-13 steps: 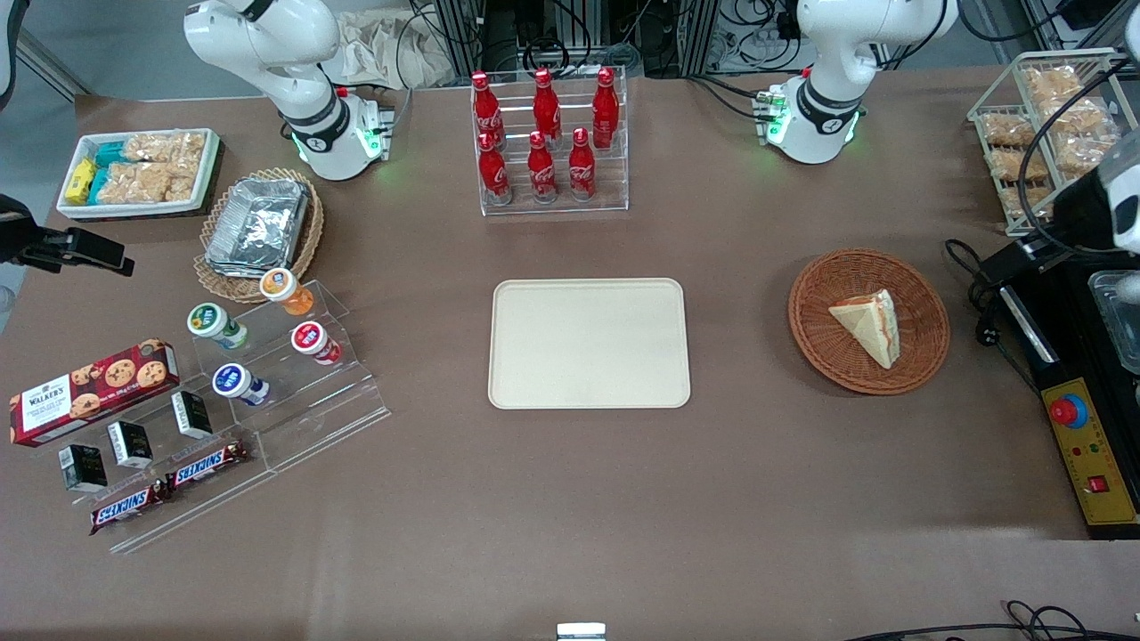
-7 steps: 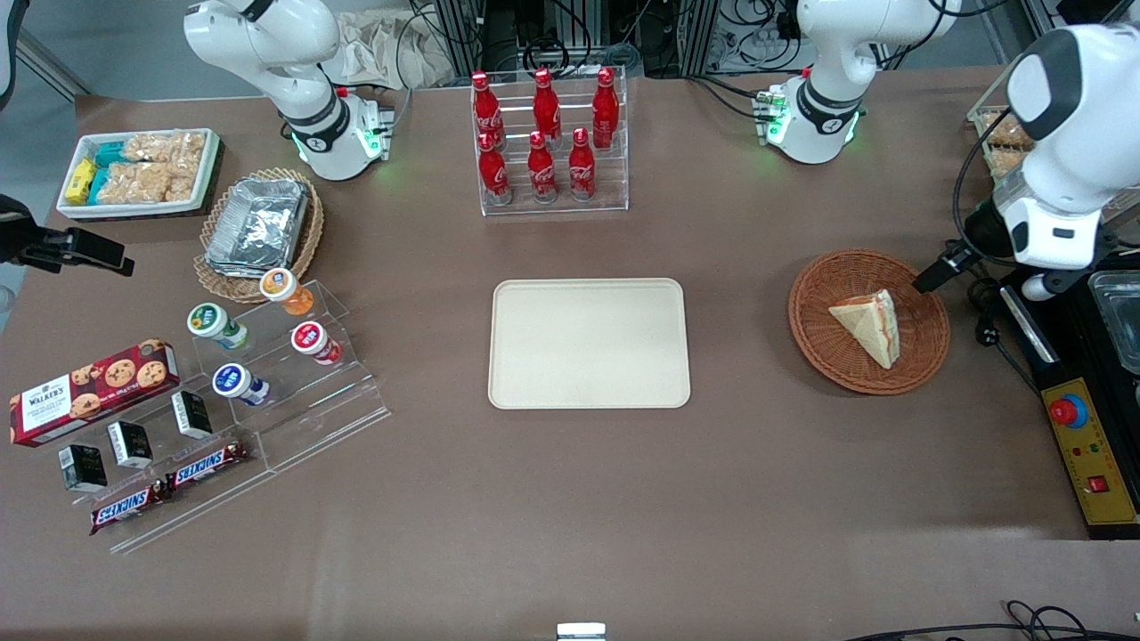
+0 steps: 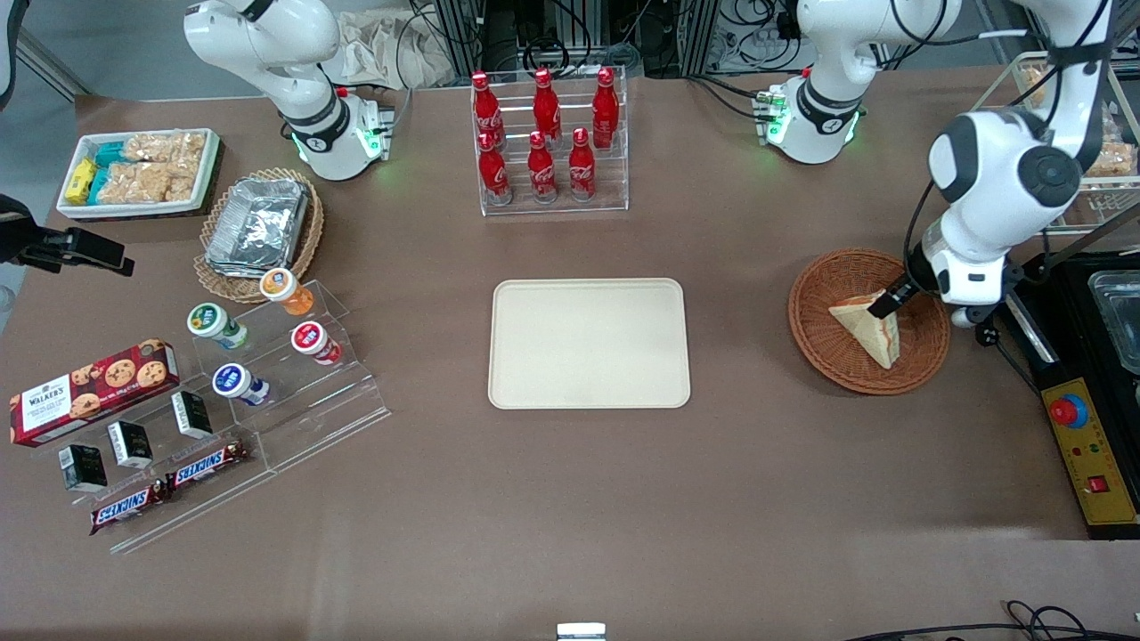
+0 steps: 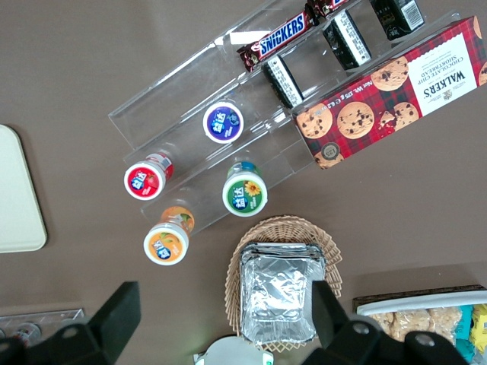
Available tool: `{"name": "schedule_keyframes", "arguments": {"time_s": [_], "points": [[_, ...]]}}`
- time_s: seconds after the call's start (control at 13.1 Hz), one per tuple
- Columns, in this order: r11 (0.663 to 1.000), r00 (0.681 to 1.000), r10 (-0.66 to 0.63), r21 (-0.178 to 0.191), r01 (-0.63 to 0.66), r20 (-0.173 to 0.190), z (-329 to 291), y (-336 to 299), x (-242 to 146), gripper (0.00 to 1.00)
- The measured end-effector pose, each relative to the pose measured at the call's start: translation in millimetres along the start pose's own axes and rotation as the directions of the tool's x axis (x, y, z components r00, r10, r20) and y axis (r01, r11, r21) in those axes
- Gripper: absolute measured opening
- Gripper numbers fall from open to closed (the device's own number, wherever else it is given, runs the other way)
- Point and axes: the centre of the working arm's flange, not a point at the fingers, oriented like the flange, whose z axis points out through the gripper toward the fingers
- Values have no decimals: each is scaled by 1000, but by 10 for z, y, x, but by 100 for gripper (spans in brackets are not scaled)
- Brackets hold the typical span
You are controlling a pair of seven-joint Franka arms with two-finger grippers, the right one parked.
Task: Place sandwich from basket to tray
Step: 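Lower the open left gripper onto the sandwich and close on it, then lift the sandwich up out of the basket with the left gripper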
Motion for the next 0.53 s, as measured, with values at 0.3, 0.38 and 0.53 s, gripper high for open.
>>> {"name": "schedule_keyframes", "arguments": {"time_s": [0.3, 0.38, 0.53], "points": [[1000, 1000, -20, 21, 20, 7, 382, -102, 27, 100], [1000, 1000, -20, 19, 20, 2, 453, -109, 24, 100], [999, 1000, -21, 26, 21, 2, 596, -131, 9, 99]]}}
